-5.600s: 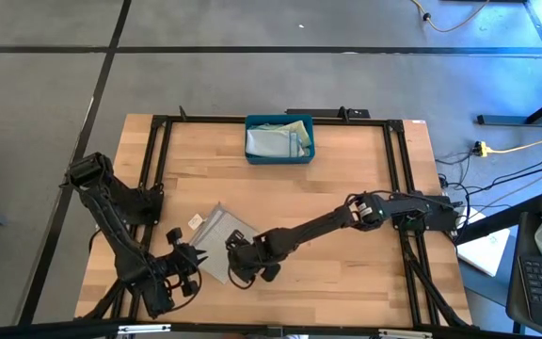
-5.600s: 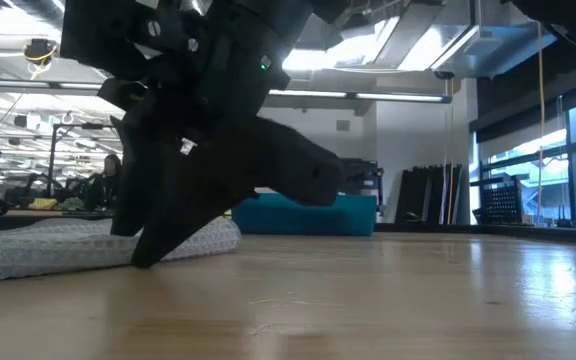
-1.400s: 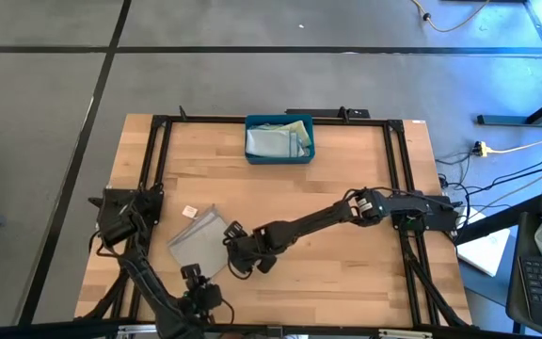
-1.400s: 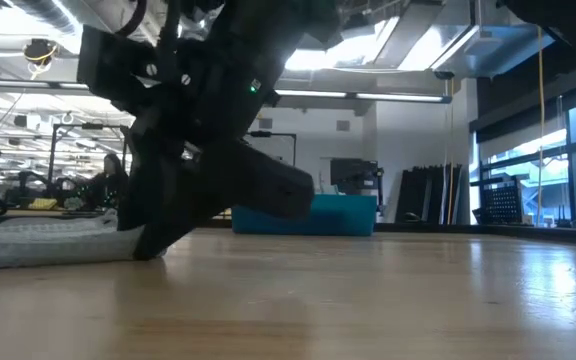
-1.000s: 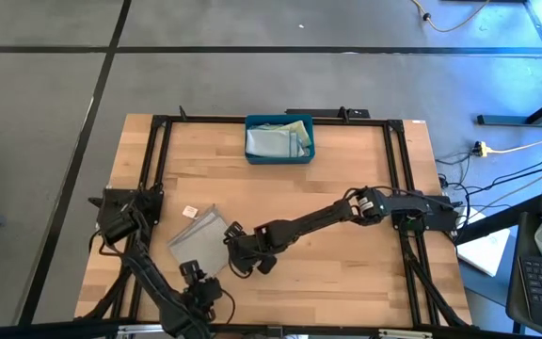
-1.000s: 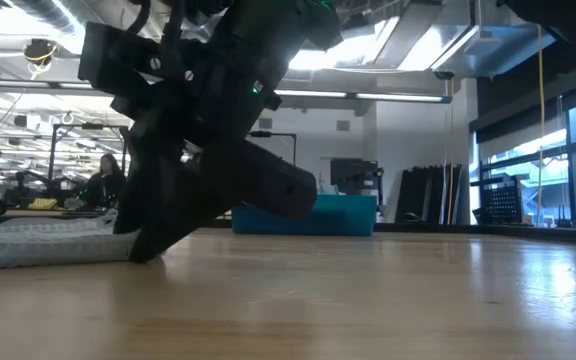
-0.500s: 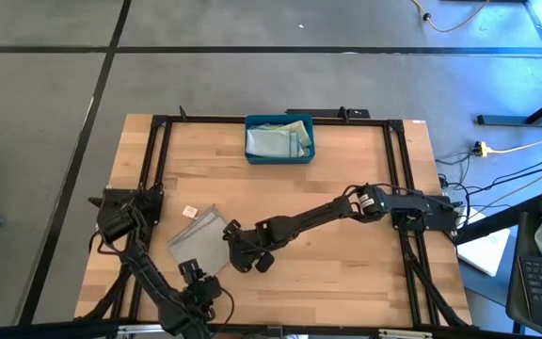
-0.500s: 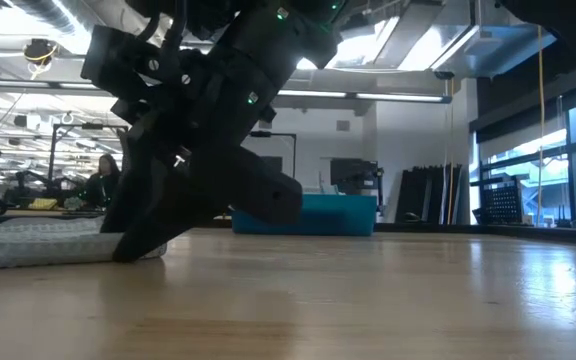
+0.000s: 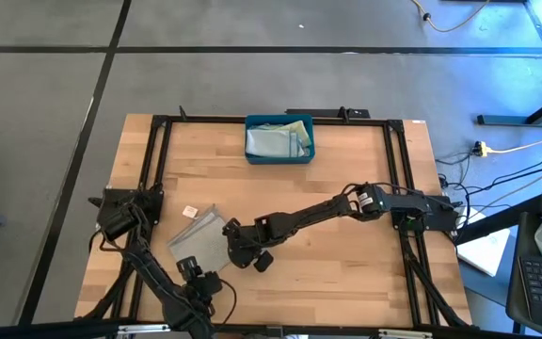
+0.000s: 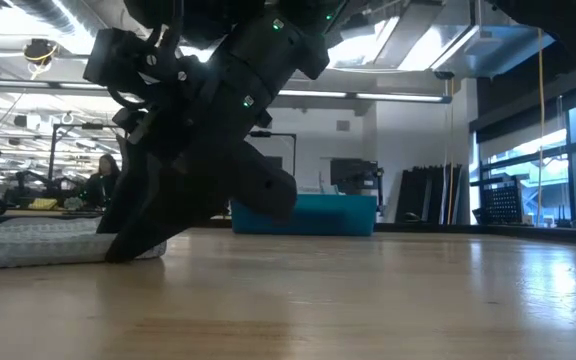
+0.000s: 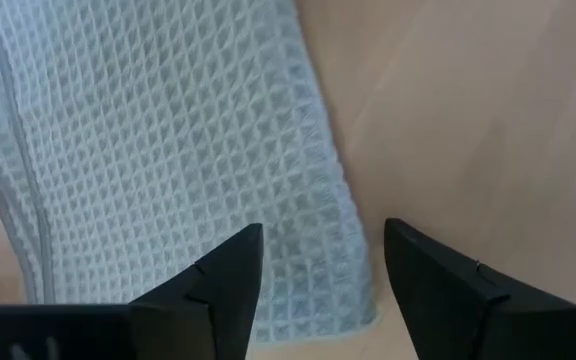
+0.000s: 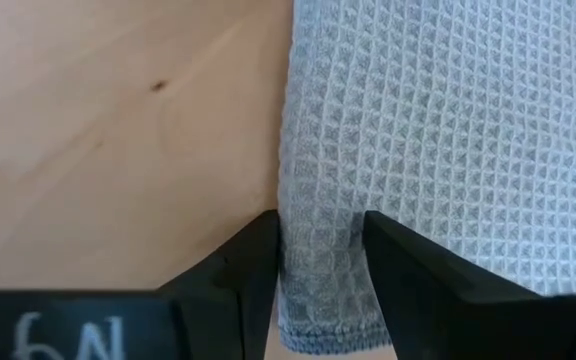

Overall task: Fold microfiber towels
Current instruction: Put the folded gray towel into the blue bin

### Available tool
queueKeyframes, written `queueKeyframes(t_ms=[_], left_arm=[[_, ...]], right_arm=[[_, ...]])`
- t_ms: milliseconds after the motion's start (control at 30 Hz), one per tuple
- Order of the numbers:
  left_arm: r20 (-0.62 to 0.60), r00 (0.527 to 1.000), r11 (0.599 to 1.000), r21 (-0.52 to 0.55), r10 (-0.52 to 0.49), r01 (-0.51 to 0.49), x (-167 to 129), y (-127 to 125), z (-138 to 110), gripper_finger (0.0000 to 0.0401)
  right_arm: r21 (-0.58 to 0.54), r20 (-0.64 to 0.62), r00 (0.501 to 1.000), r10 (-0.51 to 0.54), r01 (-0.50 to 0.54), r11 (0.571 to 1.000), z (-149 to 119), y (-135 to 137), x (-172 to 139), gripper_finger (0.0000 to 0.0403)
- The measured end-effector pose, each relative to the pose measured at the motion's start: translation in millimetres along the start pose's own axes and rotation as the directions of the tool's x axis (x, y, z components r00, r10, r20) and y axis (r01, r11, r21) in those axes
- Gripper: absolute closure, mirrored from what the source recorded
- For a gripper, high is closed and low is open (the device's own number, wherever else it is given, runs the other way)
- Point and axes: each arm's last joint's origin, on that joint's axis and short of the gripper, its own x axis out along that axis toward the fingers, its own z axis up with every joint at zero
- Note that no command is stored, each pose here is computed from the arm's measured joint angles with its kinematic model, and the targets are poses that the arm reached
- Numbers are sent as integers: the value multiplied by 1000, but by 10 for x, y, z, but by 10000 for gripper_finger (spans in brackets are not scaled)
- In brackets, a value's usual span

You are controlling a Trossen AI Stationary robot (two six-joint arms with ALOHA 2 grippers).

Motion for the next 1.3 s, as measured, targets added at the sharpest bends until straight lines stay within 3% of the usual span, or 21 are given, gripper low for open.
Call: queueKeyframes(t_ms=[167, 500, 800, 967, 1167, 1300], left_arm=[[-63, 998, 1000, -26, 14, -16, -23, 76, 41, 199], [-87, 995, 996, -76, -50, 44, 120, 89, 78, 209], [-31, 997, 989, -134, -73, 68, 122, 58, 98, 310], [-12, 997, 987, -141, -76, 73, 128, 45, 98, 387], [-5, 998, 990, -126, -69, 68, 121, 44, 71, 397], [-71, 997, 998, -66, 18, -23, 87, 124, 70, 399]], right_arm=[[-9, 5, 1000, 6, -6, 1000, -1, -2, 0, 249], [-35, 24, 999, 27, -27, 999, -15, -25, -1, 249], [-52, 41, 999, 22, -20, 998, -2, -30, 2, 254], [-52, 40, 999, 28, -26, 998, -2, -23, 3, 297], [-47, 31, 999, 36, -35, 998, -40, -53, 3, 386], [-48, 9, 1000, 17, -17, 999, -42, -73, -39, 386]])
